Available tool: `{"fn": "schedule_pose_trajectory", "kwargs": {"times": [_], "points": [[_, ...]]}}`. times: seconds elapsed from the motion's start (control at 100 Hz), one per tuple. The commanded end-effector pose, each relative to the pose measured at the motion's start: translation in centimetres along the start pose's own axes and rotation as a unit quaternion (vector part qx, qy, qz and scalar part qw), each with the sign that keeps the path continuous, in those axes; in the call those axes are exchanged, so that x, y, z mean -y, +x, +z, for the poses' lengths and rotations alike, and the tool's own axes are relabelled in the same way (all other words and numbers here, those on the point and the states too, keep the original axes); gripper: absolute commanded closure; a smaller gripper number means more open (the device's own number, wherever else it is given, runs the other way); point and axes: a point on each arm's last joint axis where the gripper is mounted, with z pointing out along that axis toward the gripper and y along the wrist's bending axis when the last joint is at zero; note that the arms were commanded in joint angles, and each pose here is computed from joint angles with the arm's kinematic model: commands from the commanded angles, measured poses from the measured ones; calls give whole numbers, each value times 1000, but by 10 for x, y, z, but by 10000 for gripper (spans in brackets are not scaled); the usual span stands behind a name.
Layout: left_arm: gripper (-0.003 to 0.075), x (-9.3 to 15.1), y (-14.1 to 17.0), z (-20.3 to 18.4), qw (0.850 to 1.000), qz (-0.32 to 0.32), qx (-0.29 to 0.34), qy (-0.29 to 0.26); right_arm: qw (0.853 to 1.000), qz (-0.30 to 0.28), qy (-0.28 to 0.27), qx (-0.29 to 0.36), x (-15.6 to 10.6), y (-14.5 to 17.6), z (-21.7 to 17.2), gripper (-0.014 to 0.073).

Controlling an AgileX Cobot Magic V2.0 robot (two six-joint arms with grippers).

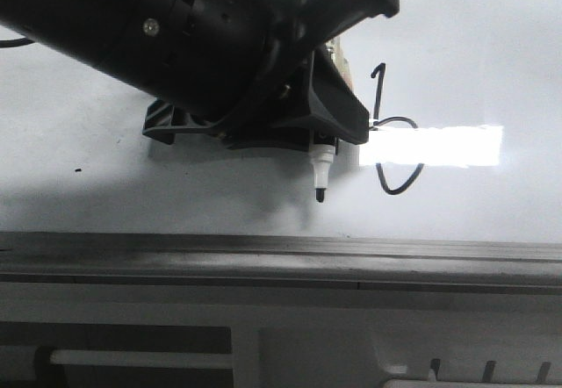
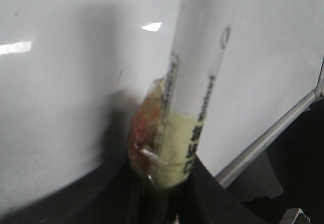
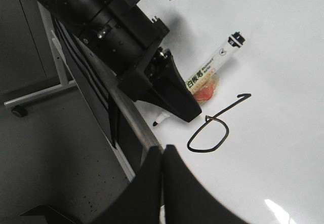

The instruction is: Write number 6 on whiteboard

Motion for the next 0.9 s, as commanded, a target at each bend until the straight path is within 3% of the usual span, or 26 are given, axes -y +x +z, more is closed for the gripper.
{"fn": "schedule_pose_trajectory", "kwargs": {"times": [0.0,0.4,0.89], "points": [[739,-26,-5,1,993,-21,28,-110,999,-3,23,48,5,-14,-6,659],[739,-23,-13,-12,991,-19,55,-122,998,-3,30,61,6,-17,-6,659],[738,-45,11,-14,984,-24,26,-176,997,-3,35,73,7,-19,-7,659]]}}
